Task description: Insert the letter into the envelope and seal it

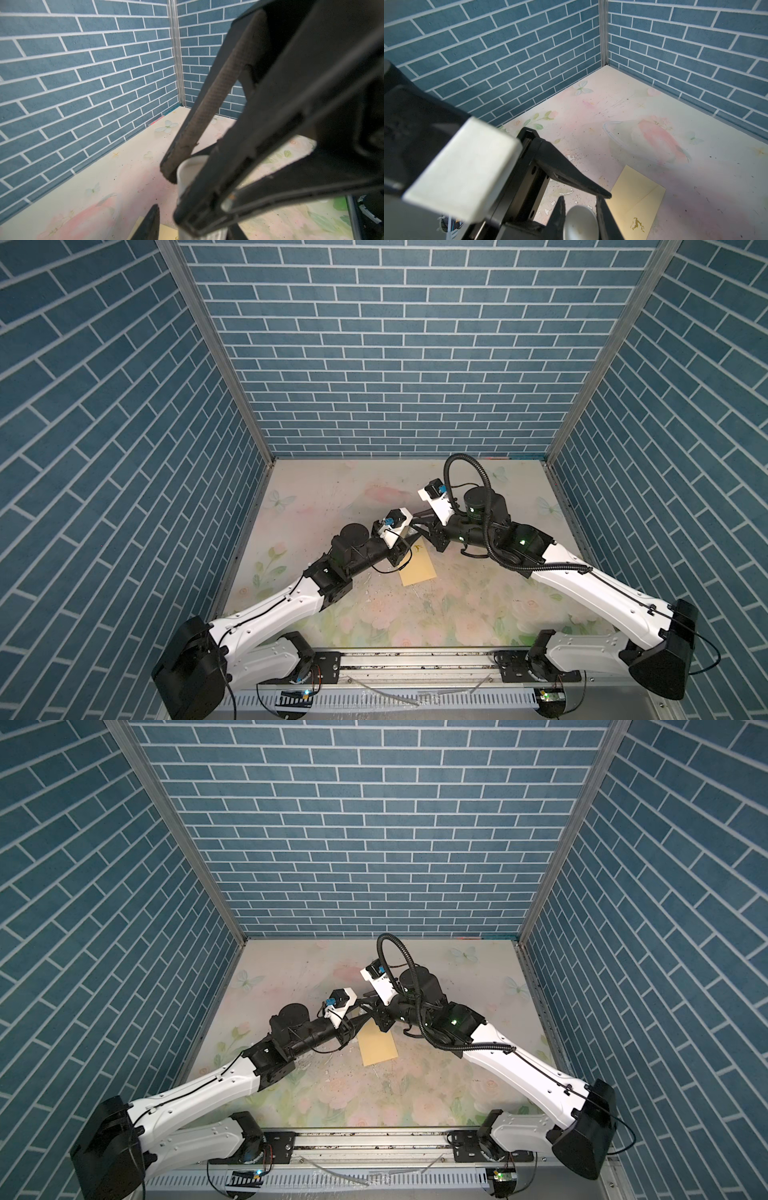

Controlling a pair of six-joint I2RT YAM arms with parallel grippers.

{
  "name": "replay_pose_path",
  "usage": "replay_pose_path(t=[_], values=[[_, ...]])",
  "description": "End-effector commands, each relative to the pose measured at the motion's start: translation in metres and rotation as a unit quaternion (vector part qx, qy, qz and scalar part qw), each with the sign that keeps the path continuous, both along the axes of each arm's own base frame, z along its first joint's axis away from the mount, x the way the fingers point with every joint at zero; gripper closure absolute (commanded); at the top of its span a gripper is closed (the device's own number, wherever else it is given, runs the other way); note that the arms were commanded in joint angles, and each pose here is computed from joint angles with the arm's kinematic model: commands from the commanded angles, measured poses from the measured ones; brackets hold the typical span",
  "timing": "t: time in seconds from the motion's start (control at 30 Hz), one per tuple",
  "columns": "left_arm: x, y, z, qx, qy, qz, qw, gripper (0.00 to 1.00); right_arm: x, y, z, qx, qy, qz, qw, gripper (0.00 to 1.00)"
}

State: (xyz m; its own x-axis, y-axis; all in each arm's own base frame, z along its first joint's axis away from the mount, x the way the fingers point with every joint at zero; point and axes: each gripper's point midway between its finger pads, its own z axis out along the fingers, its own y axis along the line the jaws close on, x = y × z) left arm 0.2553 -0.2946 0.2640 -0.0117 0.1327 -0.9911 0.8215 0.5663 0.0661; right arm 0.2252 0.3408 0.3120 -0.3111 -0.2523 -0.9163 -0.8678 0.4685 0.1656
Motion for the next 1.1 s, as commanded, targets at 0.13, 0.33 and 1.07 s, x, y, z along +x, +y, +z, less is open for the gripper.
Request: replay_pose_path(t=[0.13,0.33,1.07], values=[[0.002,0.003,0.001,-0.008,-0.013,0.011,1.000,0.85,-0.002,0.000,0.013,0.028,0.008,0.004,1.000,0.95],[0.005,0.011,-0.005,-0.007,-0.011,0.036,0.999,1.00,0.008,-0.013,0.021,0.030,-0.003,-0.031,0.999,0.57],[0.011,0.047,-0.033,-0.023,0.046,0.129,0.990,1.00,0.166,-0.194,-0.100,-0.167,0.177,-0.366,0.898,0.16]])
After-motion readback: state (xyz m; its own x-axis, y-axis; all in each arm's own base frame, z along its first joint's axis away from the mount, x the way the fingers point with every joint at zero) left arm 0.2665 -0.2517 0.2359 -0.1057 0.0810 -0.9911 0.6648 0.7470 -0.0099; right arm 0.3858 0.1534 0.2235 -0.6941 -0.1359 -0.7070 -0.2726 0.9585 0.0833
